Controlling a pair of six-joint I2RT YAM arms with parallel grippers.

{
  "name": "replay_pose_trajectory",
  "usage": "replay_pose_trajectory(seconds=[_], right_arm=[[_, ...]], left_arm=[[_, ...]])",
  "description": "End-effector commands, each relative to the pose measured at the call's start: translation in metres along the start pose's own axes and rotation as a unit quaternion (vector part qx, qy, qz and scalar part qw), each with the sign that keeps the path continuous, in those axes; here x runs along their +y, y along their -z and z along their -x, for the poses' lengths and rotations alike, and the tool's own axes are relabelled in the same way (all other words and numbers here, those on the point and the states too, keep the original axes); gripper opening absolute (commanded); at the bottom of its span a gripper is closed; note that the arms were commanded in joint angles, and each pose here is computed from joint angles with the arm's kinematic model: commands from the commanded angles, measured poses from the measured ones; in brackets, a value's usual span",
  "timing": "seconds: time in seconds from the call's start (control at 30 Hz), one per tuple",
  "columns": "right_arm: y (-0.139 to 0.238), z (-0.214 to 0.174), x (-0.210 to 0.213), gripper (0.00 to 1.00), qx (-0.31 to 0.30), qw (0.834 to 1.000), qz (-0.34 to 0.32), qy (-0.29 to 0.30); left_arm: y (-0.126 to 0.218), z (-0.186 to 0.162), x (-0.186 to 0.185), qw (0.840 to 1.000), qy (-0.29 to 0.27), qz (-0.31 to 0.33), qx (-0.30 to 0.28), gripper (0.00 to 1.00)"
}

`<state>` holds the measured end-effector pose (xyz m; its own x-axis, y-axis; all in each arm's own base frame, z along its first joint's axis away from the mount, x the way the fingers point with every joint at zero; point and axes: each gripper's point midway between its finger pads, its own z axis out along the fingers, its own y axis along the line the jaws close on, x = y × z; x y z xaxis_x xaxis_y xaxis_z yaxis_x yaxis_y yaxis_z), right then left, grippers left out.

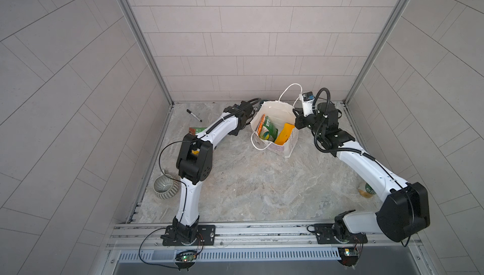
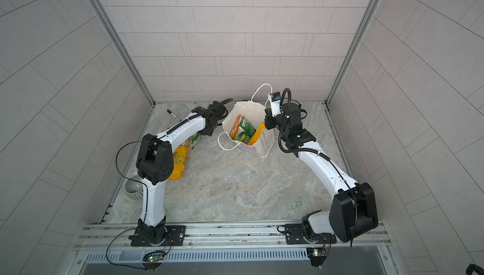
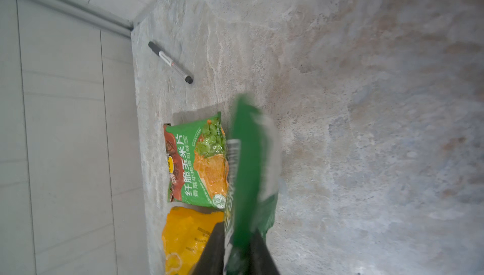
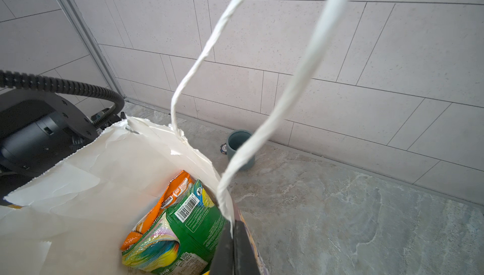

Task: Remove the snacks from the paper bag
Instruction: 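Carry the green packet beside the other packets and lower it to the table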

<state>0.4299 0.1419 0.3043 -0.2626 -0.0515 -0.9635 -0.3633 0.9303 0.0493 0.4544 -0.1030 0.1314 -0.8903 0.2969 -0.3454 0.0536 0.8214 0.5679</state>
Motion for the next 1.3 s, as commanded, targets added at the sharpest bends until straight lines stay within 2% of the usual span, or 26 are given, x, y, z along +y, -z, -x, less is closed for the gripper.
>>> replay_pose_trajectory(seconds=[0.0,0.13,0.23,0.33,0.43,1.0,1.27], right_arm=[[0.011,0.042,-0.001,0.00,-0.068,0.998,-0.002,0.012],[0.012,0.042,0.000,0.00,-0.075,0.997,0.002,0.009],[0.012,0.042,0.001,0.00,-0.068,0.998,0.003,0.010],[0.014,0.042,0.001,0.00,-0.078,0.997,0.004,0.008],[0.014,0.043,0.002,0.00,-0.074,0.997,0.006,0.009],[0.010,0.037,0.000,0.00,-0.068,0.998,0.003,0.007],[0.010,0.038,-0.002,0.00,-0.061,0.998,-0.003,0.008]], left_arm=[[0.002,0.006,0.005,1.000,-0.001,0.003,-0.002,0.26],[0.009,0.009,0.007,1.000,0.010,-0.009,-0.011,0.28],[0.014,0.013,-0.005,0.998,0.024,-0.053,-0.026,0.26],[0.016,0.016,-0.016,0.995,0.042,-0.090,-0.033,0.20],[0.013,0.019,-0.027,0.992,0.055,-0.110,-0.038,0.19],[-0.008,0.029,-0.023,0.986,0.110,-0.117,-0.035,0.27],[0.015,0.039,-0.020,0.978,0.126,-0.156,-0.055,0.32]])
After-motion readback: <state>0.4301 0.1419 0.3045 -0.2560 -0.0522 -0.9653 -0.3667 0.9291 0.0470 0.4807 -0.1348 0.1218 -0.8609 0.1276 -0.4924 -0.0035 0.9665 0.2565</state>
